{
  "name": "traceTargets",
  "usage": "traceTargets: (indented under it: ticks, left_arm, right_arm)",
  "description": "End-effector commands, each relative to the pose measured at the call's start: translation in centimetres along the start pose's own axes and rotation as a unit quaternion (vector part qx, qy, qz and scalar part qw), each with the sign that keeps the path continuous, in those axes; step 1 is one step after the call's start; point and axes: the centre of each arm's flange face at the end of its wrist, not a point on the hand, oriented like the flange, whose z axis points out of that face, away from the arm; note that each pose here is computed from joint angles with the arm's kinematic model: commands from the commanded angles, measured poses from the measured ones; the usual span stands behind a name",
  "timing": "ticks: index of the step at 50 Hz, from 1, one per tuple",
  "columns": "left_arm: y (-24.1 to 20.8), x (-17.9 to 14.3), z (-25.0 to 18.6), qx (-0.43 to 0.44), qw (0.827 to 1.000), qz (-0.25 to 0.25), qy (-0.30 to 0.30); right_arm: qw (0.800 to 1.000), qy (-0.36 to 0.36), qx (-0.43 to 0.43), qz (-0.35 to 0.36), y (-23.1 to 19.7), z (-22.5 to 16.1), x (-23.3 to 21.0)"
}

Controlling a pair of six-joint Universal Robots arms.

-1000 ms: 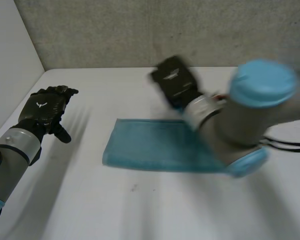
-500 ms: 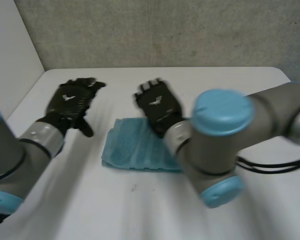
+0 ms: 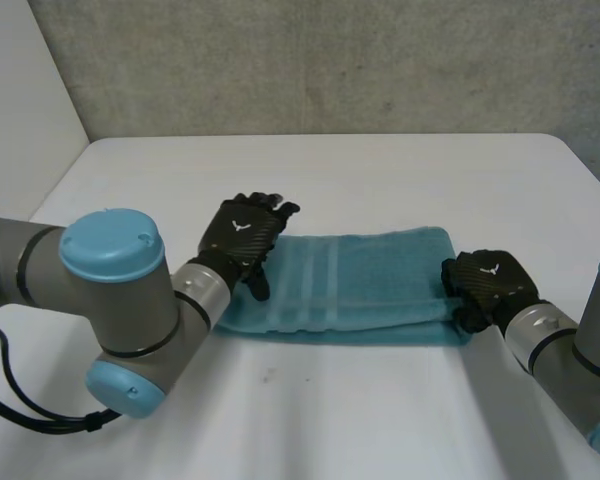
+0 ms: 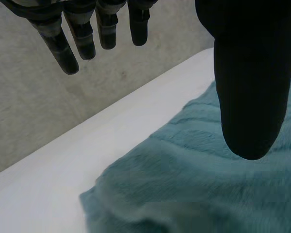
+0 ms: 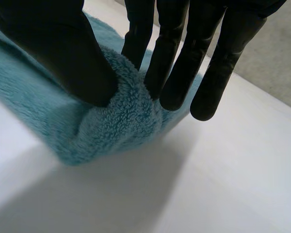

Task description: Fold the laundry

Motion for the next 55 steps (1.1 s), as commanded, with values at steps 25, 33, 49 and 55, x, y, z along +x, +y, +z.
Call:
traceTargets:
  ticks: [25,33,49,55]
  left_arm:
    - [-4.8,-9.1,-5.4,0.028,0.990,-0.016,-0.141]
    - [-5.7,-5.7,-3.0,0.047,0.995,-0.026,-0.086]
    - [0.3,-1.2,-1.0,-0.092,0.989,-0.109,-0.027]
    - [2.5,-1.7,-1.9,-0.143,0.982,-0.110,-0.050]
  right_arm:
    - [0.962,-0.164,0.170,-0.135,-10.1,0.0,-22.1]
    - [0.979,-0.070,0.189,-0.026,-14.9,-0.5,-14.6]
    - [0.989,-0.116,0.000,0.086,-6.5,5.2,-11.9]
    - [0.988,-0.112,-0.059,0.089,-4.5,6.2,-11.0]
